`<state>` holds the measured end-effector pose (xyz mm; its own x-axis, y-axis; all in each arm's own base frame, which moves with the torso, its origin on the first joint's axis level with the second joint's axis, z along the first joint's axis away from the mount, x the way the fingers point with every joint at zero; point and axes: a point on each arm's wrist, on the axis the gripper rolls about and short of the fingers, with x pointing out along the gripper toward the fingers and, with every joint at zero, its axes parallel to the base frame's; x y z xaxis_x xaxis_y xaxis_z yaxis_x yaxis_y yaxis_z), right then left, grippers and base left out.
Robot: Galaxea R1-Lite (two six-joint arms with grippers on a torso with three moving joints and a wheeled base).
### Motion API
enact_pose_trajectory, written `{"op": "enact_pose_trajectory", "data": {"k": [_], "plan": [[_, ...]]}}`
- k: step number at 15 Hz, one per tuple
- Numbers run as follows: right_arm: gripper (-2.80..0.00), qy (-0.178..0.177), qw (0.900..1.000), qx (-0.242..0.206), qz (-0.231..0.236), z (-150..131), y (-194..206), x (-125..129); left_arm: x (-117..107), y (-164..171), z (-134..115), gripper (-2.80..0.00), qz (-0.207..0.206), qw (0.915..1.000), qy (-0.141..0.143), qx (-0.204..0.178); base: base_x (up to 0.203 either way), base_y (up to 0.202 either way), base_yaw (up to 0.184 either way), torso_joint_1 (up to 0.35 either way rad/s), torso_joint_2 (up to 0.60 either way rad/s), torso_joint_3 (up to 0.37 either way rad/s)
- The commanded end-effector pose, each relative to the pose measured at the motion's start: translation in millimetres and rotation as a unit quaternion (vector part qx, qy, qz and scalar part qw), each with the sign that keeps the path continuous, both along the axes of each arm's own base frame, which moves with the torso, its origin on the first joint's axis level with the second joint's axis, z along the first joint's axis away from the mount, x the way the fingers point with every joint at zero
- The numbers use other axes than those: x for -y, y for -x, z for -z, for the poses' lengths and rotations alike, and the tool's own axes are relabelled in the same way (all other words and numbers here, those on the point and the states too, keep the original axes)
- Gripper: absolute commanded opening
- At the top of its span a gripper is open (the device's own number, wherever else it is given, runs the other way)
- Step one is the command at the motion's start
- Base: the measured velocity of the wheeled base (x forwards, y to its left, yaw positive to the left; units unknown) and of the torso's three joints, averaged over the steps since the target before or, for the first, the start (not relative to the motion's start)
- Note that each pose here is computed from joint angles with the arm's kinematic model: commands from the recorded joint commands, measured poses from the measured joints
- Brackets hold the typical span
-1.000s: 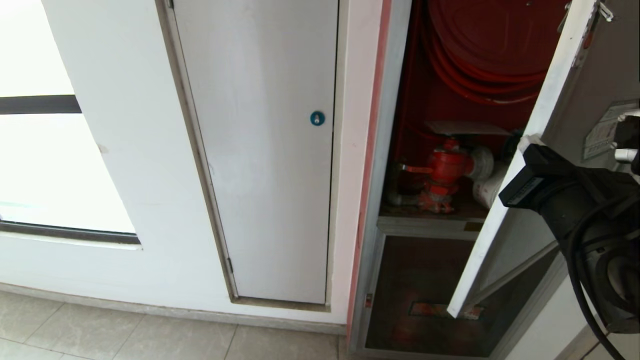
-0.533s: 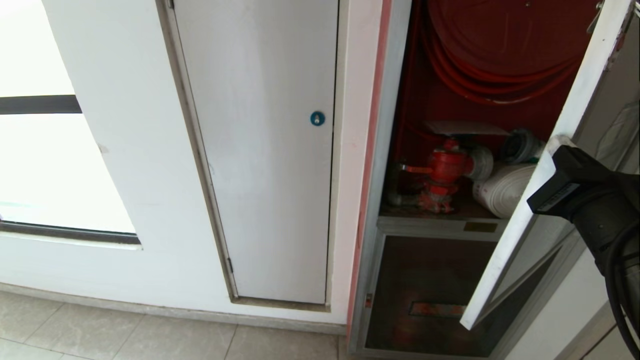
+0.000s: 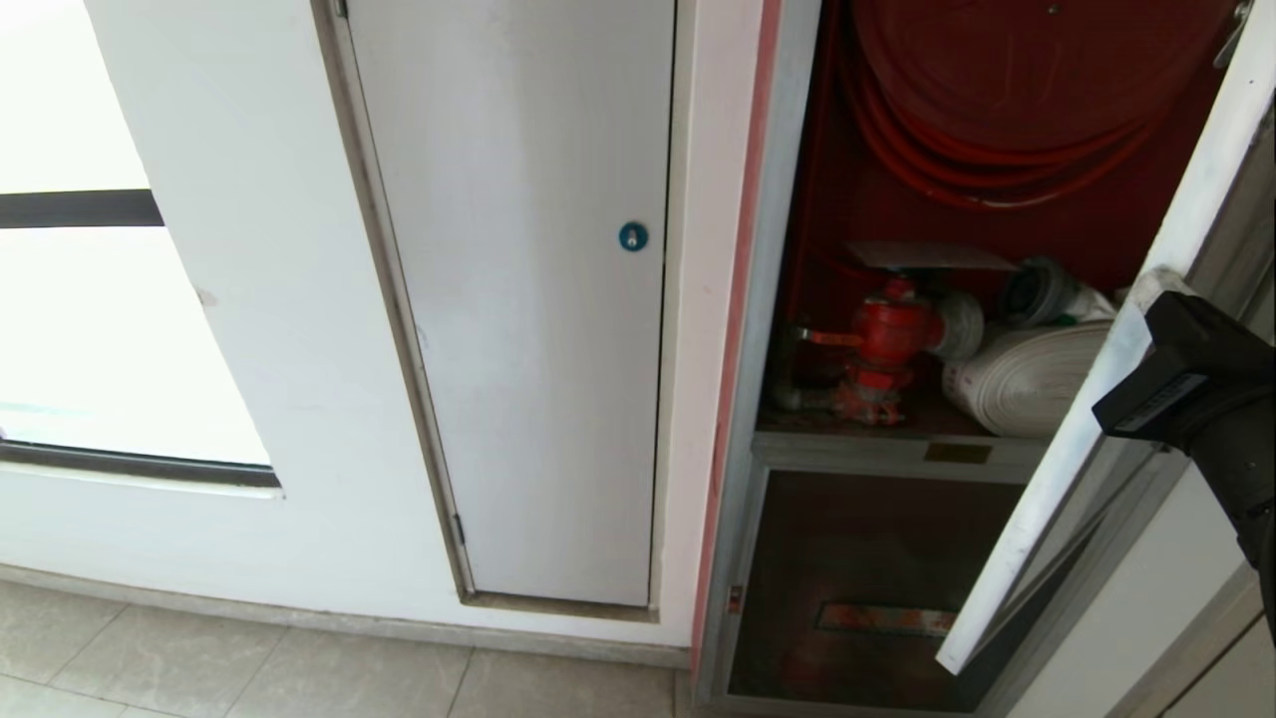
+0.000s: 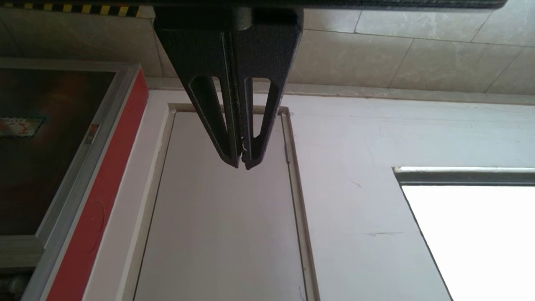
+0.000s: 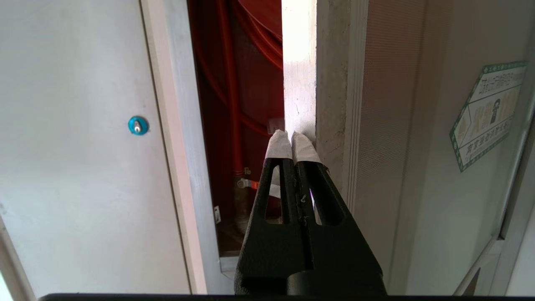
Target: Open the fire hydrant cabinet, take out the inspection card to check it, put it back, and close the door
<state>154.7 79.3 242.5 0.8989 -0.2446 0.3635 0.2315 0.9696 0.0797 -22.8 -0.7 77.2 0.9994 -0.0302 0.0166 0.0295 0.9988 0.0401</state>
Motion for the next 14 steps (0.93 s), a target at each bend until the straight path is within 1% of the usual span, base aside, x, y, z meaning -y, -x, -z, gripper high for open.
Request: {"op": "enact_pose_trajectory", "data": {"k": [1,6,10,14], "plan": [[-2.80,-0.005,1.000,0.007,0.003,-1,7,4,0,0,2,-2.80,0.000,1.0000,0.000,-0.002,0.000,0.000,0.000,0.000,0.00,0.000],[-2.80,-0.007,1.000,0.013,0.004,1,22,14,0,0,2,-2.80,0.000,1.0000,0.000,-0.002,0.000,0.000,0.000,0.000,0.00,0.000],[-2.80,-0.011,0.999,0.037,0.010,-8,39,25,0,0,2,-2.80,0.000,1.0000,0.000,-0.002,0.000,0.000,0.000,0.000,0.00,0.000],[-2.80,-0.002,1.000,0.021,0.008,-13,62,39,0,0,2,-2.80,0.001,1.0000,0.000,-0.002,0.000,0.000,0.000,0.000,0.00,0.000]]}}
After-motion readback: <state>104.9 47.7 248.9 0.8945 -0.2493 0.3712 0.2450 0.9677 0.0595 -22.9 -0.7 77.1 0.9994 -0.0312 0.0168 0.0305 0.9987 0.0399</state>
